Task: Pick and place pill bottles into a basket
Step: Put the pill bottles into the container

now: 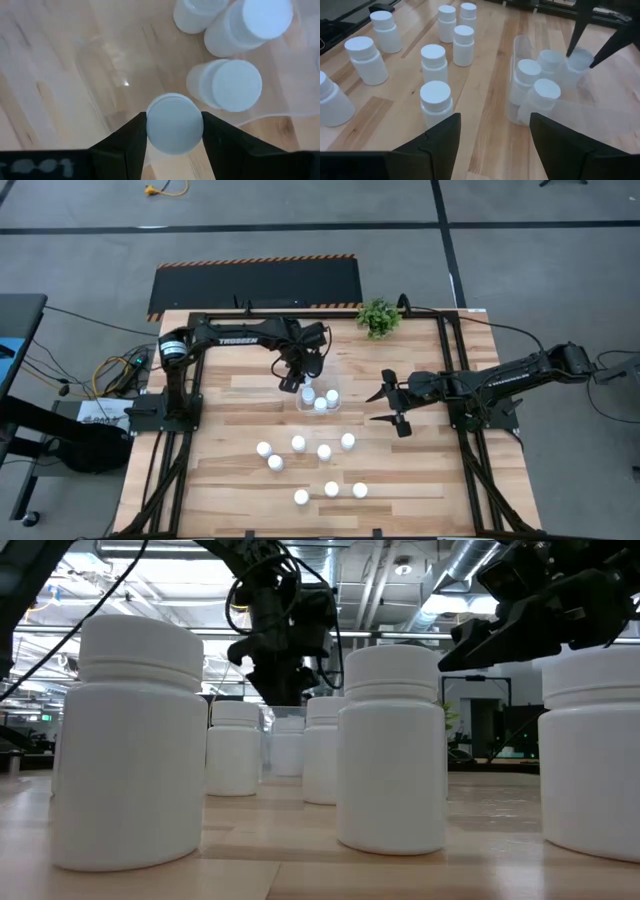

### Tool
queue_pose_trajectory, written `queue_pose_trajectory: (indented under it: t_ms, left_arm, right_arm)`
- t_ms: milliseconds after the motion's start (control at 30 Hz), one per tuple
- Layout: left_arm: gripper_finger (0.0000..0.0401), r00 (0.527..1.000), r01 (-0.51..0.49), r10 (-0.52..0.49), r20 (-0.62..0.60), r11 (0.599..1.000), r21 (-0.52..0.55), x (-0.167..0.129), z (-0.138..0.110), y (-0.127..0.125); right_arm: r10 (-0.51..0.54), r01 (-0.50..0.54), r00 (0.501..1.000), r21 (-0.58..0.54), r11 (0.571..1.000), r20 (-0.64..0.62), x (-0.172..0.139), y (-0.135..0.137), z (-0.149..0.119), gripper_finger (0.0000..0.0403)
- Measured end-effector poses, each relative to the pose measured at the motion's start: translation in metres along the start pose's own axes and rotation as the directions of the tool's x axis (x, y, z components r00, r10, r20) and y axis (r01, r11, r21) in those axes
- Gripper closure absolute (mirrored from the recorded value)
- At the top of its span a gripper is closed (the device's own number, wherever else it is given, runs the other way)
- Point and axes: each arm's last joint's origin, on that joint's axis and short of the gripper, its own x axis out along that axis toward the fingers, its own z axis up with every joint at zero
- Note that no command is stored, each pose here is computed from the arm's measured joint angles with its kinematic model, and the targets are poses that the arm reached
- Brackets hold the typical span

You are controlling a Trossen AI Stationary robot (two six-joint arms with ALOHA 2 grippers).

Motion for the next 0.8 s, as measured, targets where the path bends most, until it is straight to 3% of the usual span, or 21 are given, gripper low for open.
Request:
queue_pose_trajectory:
  t_ms: [800]
  left_arm:
    - [0.0205, 0.999, 0.033, -0.033, -0.001, 0.999, -0.016, 0.0039, -0.0004, -0.0012]
  right_arm:
    - [0.0, 0.0, 1.0, 0.008, 1.0, -0.002, 0.0, 0.0, -0.0002, 0.0173]
